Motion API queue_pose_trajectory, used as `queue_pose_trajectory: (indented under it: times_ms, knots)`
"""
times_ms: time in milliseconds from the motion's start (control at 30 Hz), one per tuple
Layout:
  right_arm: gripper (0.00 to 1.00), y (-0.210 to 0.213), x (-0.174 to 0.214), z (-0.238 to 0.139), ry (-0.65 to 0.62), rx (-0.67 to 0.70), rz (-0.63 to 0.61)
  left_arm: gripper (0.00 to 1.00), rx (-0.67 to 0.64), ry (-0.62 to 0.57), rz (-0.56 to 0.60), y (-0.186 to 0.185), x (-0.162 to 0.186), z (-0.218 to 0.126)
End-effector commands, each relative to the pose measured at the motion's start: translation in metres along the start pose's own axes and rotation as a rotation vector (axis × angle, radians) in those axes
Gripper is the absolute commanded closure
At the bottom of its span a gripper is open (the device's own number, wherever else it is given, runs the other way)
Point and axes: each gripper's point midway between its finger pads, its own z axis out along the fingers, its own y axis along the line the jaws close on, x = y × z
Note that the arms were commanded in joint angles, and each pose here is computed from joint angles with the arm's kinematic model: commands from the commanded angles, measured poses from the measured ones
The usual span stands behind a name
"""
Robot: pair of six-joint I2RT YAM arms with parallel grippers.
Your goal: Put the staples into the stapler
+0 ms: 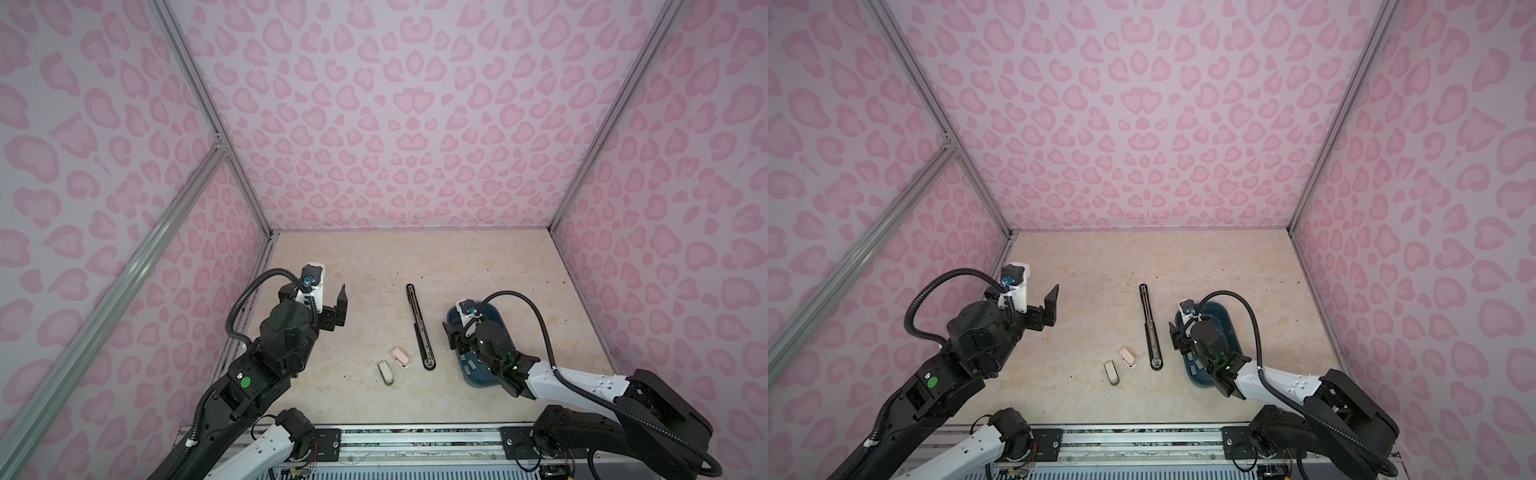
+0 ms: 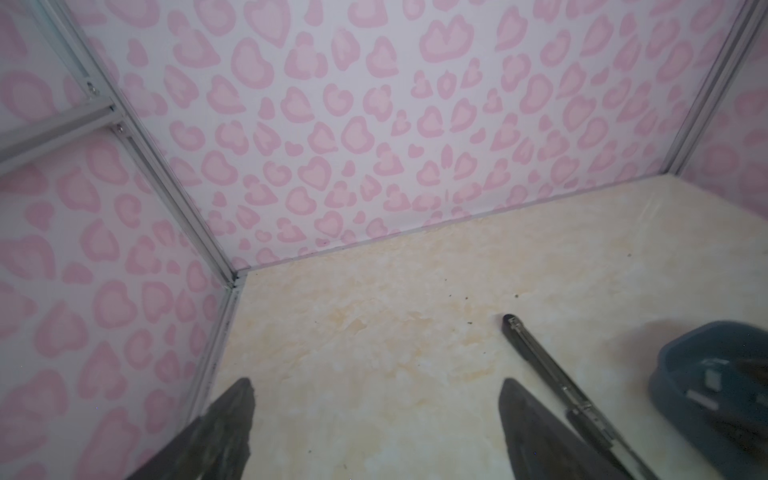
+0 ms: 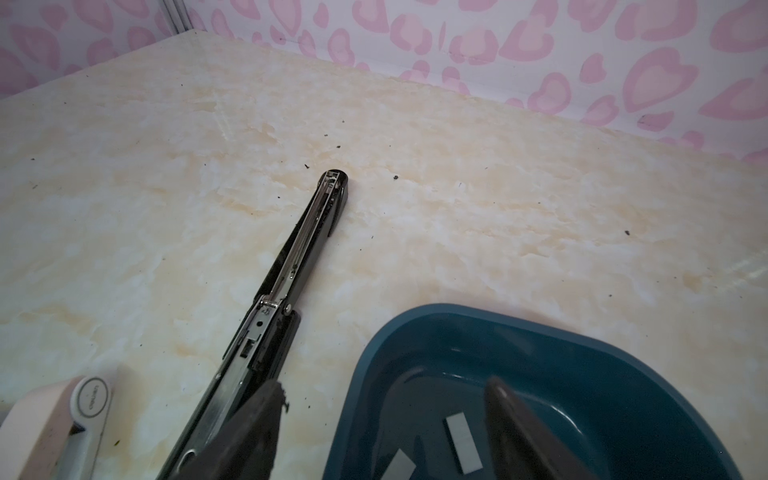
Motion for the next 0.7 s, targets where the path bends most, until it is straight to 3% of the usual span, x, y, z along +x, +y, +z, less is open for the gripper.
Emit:
queue_pose_trajectory:
  times_ms: [0,133,267,467,667]
  knots:
    - [0.18,0.0,-0.013,-0.011,-0.08,-0.021,0.021,0.08,-0.026,0.085,0.345,0.004,0.007,0.005]
    - [0.17,0.003,-0.014,-0.016,-0.099,-0.057,0.024,0.15,0.169,0.118,0.567,-0.029,0.029,0.007]
    - [0.17,-0.001,-0.013,-0.009,-0.072,-0.018,0.011,0.17,0.405,0.141,0.792,-0.067,0.077,0.002]
    - [0.17,-0.001,-0.015,-0.007,-0.073,-0.022,0.015,0.19,0.576,0.199,1.019,-0.099,0.119,0.003]
    - [0.17,-0.003,-0.011,-0.009,-0.072,-0.017,0.016,0.27,0.663,0.256,1.206,-0.124,0.137,0.011]
